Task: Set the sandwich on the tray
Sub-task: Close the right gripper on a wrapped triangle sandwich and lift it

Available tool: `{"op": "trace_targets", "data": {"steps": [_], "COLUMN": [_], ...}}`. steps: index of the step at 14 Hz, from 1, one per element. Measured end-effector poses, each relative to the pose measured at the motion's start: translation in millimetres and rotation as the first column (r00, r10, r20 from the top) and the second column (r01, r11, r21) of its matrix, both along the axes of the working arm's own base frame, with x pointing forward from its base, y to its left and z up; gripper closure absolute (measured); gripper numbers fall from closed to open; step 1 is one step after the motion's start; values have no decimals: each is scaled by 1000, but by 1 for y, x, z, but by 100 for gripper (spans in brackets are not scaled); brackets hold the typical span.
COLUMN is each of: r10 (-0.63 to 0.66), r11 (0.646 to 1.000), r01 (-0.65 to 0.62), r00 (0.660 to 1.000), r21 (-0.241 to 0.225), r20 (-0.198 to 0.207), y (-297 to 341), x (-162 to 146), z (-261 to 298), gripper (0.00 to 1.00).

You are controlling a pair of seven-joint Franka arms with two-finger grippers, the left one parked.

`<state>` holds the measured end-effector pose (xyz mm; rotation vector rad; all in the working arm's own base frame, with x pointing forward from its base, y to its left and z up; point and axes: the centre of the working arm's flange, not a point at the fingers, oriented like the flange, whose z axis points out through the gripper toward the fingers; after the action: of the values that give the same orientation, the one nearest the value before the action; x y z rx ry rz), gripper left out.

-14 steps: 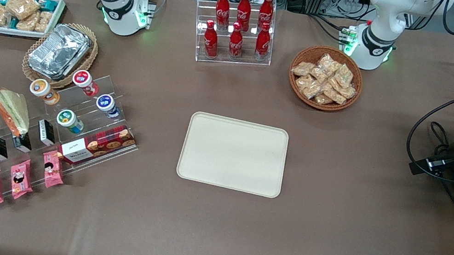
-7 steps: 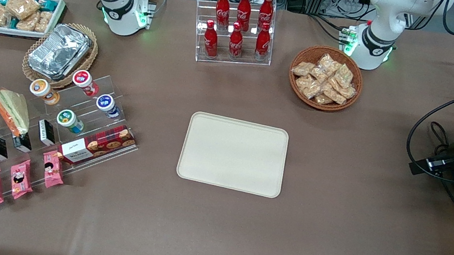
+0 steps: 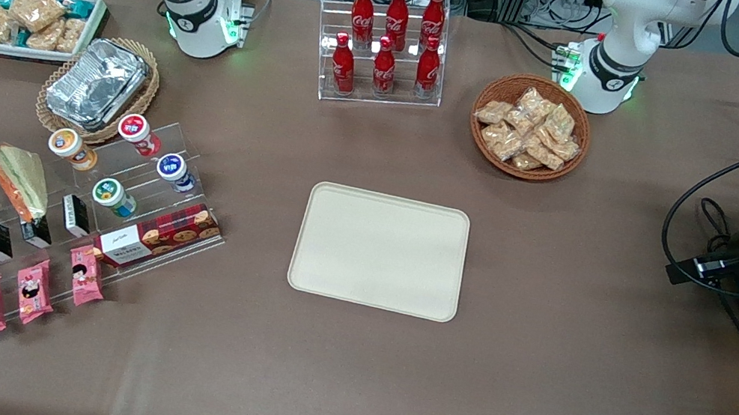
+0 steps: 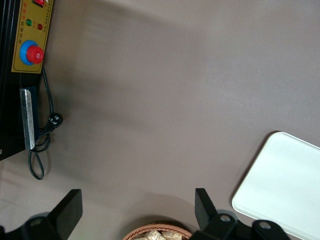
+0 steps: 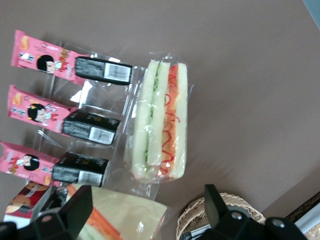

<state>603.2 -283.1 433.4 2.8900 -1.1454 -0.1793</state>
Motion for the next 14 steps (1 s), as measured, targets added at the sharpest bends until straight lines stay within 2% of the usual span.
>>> {"op": "trace_targets", "data": {"steps": [4, 10, 14], "r10": [-41, -45, -51], "r11": [999, 999, 999], "r01": [41, 45, 51], "r00": [999, 998, 998], "r21": [27, 6, 8], "r20": [6, 35, 38], "y": [-9, -14, -14], "x": [-6, 0, 5], "z": [-21, -34, -50], "gripper": [0, 0, 0]}}
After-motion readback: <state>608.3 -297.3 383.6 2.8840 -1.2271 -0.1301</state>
